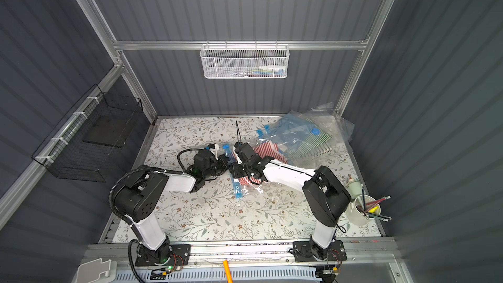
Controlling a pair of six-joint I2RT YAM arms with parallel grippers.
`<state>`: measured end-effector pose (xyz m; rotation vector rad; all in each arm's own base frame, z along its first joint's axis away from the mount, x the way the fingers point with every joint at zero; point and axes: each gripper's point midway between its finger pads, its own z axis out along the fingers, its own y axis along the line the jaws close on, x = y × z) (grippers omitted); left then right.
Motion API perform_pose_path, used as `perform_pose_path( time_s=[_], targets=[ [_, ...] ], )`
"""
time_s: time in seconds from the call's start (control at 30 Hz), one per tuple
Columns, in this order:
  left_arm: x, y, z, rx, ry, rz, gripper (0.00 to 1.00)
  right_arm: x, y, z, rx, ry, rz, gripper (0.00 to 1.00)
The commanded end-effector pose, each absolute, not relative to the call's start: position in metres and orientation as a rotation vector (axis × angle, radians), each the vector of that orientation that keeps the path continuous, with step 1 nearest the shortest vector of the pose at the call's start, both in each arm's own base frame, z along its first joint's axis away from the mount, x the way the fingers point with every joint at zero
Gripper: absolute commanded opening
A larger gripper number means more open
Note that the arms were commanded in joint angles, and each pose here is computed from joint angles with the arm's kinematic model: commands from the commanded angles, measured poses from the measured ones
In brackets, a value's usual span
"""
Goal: Take the tank top out of the vacuum bag
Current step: Take out the tank top from the vacuum bag.
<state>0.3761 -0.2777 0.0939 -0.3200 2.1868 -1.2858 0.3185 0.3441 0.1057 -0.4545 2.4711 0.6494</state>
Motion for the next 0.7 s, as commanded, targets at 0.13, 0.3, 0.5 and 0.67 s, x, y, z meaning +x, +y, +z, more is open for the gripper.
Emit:
perform_pose_path(
  time_s=[0.13, 0.3, 0.5, 0.67],
  targets=[
    [0.368, -0.280, 0.111, -0.304, 2.174, -1.330, 0.00, 0.323, 0.339, 0.093, -0.453, 2.485, 0.564, 0.20],
    [0.366, -0.279, 0.103, -0.292, 2.205, -1.301, 0.00, 0.325, 0.333, 0.102, -0.411, 2.451, 0.557, 0.02],
    [0.360, -0.282, 0.097, -0.235, 2.248, -1.298, 0.00, 0.325, 0.325, 0.105, -0.380, 2.443, 0.528, 0.00],
    [0.355, -0.277, 0.094, -0.194, 2.281, -1.318, 0.00, 0.323, 0.329, 0.103, -0.393, 2.456, 0.553, 0.09]
  ],
)
